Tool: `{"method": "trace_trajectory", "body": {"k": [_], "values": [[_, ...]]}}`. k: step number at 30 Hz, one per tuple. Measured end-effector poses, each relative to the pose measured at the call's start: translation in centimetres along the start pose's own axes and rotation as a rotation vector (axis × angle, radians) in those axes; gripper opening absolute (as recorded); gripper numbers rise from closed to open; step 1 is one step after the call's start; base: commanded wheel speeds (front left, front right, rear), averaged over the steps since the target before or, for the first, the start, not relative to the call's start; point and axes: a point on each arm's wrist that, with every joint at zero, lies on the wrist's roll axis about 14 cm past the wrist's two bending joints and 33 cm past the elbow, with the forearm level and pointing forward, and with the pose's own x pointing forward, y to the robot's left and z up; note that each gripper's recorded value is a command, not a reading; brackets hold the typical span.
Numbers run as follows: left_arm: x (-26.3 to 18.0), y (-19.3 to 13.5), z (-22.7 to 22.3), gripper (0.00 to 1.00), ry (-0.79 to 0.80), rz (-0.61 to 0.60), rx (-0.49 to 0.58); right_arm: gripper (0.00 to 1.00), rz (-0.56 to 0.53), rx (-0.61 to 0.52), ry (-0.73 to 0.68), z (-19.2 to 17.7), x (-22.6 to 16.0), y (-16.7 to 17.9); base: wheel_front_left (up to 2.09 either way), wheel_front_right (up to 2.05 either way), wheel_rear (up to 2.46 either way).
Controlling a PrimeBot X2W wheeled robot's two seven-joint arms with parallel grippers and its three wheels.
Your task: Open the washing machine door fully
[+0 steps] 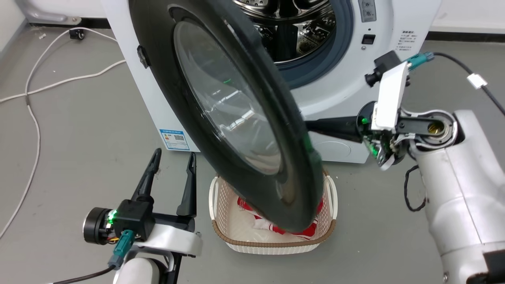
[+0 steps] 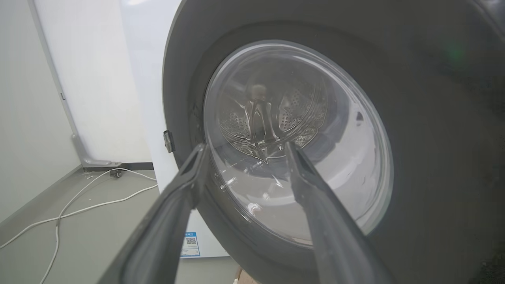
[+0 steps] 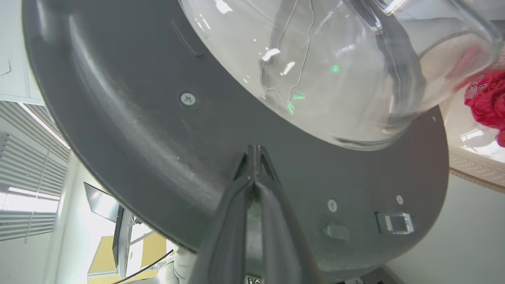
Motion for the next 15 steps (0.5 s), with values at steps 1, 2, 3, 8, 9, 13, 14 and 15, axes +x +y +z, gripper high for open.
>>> {"method": "trace_trajectory", "body": {"k": [1,2,3,8,9,13,14,15], "values": [[-0.1,-0.1,0.0,1.0,0.0,-0.001,-0.001,0.0,0.018,-0.005,0.013,-0.4,0.2,0.4,0.0,0.0,0.0],[-0.2,-0.1,0.1,1.0,0.0,-0.002,-0.002,0.0,0.037,-0.01,0.031,-1.0,0.5,0.8,0.0,0.0,0.0],[-0.3,-0.2,0.1,1.0,0.001,-0.003,-0.003,0.0,0.054,-0.016,0.048,-1.6,1.0,1.3,0.0,0.0,0.0],[-0.7,0.0,0.0,1.0,0.005,0.002,-0.006,0.0,0.111,-0.038,0.102,-4.1,2.9,2.9,0.0,0.0,0.0],[-0.7,0.0,0.1,1.0,0.005,0.002,-0.006,0.0,0.118,-0.041,0.109,-4.4,3.1,3.0,0.0,0.0,0.0],[-0.8,0.0,0.1,1.0,0.005,0.007,-0.005,0.0,0.142,-0.038,0.112,-5.4,3.9,3.6,0.0,0.0,0.0],[-0.8,0.0,0.0,1.0,0.006,0.008,-0.006,0.0,0.147,-0.035,0.105,-5.5,4.1,3.6,0.0,0.0,0.0],[-0.8,0.0,0.0,1.0,0.006,0.007,-0.006,0.0,0.149,-0.036,0.089,-5.4,4.2,3.7,0.0,0.0,0.0]]}}
